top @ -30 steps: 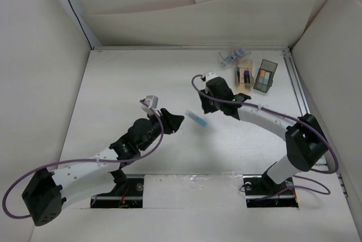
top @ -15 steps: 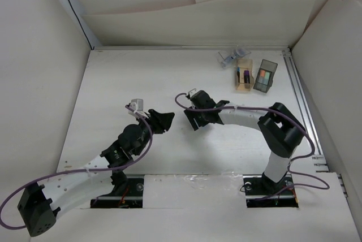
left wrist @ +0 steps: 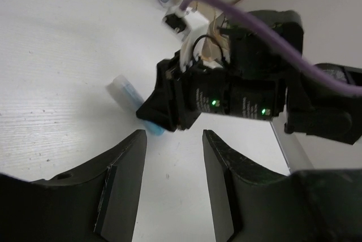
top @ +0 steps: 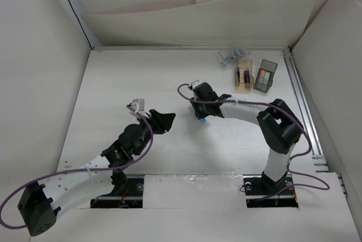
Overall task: Sort the stationery into containers
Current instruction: Pick up the stationery from the center of the board, then place the stationery in the storage box.
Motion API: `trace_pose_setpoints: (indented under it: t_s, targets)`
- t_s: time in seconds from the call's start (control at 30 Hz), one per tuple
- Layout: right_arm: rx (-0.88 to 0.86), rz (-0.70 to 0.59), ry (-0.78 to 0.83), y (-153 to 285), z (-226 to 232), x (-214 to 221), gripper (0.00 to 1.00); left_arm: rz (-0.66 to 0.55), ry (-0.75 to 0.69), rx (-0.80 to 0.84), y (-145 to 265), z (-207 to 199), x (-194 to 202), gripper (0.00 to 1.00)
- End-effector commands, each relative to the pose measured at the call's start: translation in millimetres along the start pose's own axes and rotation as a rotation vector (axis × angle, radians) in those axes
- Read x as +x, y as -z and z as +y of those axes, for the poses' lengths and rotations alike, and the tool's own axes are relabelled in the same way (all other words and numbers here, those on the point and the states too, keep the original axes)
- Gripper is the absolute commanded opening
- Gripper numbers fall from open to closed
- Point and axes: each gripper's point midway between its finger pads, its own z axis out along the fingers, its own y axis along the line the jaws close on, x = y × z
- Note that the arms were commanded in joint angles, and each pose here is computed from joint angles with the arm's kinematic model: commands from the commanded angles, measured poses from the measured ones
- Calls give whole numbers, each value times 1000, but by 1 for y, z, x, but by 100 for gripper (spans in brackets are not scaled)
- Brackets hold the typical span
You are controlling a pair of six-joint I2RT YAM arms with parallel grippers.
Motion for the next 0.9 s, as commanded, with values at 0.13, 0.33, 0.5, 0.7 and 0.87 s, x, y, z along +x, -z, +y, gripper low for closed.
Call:
trace_pose_setpoints:
  t_s: [0.13,0.33,0.5,0.7,0.87]
  targets:
    - [162,-348,-256,85,-114,-107,3,42,6,54,-6,-11,10,44]
    - [439,-400,-524,132,-265,-115,7,80,5,89,-8,-18,17,44]
    - [573,-406,-651,132,-345,-114,7,106,-6,111,-12,-25,21,46]
    - [636,-365,-758,120,-403,-91,12,131,-20,113,-13,-24,28,50]
    - [652,-313,-781,102,-419,-76,15,126,-18,118,-15,-27,26,53]
